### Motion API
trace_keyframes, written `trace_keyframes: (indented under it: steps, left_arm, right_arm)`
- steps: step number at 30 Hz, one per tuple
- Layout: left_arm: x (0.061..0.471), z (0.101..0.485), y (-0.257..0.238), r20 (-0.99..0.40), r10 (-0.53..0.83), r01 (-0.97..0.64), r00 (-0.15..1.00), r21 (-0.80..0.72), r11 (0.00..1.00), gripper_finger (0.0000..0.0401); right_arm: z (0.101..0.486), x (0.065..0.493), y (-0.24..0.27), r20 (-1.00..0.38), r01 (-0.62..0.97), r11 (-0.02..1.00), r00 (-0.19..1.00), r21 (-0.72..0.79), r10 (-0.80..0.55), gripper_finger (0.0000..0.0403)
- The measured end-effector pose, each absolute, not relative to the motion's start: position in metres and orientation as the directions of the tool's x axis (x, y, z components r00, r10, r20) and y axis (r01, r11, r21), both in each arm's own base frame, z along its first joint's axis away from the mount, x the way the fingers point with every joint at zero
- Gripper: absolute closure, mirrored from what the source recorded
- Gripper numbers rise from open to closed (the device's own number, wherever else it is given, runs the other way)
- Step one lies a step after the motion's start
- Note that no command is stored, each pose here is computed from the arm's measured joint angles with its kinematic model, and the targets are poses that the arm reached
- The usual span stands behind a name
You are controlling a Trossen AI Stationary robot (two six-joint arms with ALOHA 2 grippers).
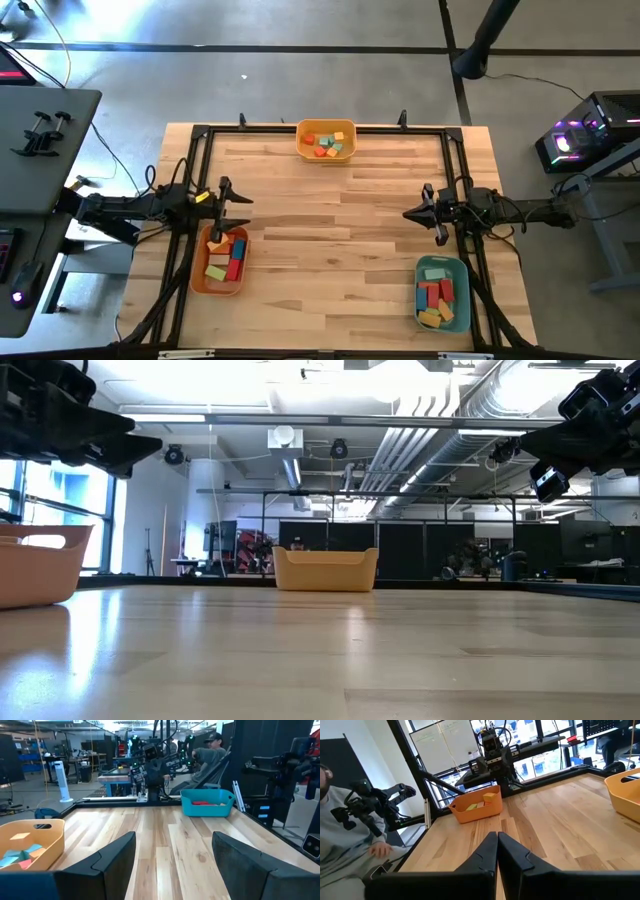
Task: Sort blocks by size
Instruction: Return to Home Position
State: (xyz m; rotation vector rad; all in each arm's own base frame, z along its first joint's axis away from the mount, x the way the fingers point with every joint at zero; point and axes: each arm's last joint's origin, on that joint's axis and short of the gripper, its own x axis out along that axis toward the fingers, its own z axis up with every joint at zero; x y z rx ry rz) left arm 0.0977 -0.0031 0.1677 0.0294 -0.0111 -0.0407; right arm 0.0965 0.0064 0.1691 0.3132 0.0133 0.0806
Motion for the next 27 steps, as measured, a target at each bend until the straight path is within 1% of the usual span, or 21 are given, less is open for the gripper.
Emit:
trace_keyframes:
  steps: [13, 16, 19, 22, 27]
  left_arm:
    - [0.0977, 0.1677, -0.0031, 0.011, -0.041, 0.040, 0.999, 0.030, 0.999, 0.0151]
    - [0.0977, 0.1678, -0.0030, 0.011, -0.041, 0.040, 0.999, 0.030, 0.999, 0.0151]
    - [0.0977, 0.1677, -0.0030, 0.011, -0.041, 0.040, 0.999, 0.030, 0.999, 0.0151]
    - [0.0977, 0.1677, -0.0031, 0.011, -0.041, 0.041, 0.999, 0.030, 0.999, 0.0151]
    - [0.0977, 0.1678, -0.0030, 0.011, -0.041, 0.040, 0.999, 0.030, 0.999, 0.0151]
  right_arm:
    - [0.1691, 0.0965, 0.0064, -0.001, -0.077, 0.951, 0.997, 0.300, 0.081, 0.0398]
    - [0.1699, 0.0967, 0.0045, 0.015, -0.018, 0.992, 1.000, 0.125, 0.016, 0.0398]
    - [0.1700, 0.0972, 0.0026, 0.040, 0.052, 0.997, 0.998, -0.050, -0.050, 0.0399]
    - [0.1699, 0.0972, 0.0014, 0.039, 0.077, 0.992, 0.997, -0.100, -0.073, 0.0398]
    - [0.1697, 0.0973, -0.0006, 0.037, 0.081, 0.991, 0.996, -0.104, -0.077, 0.0399]
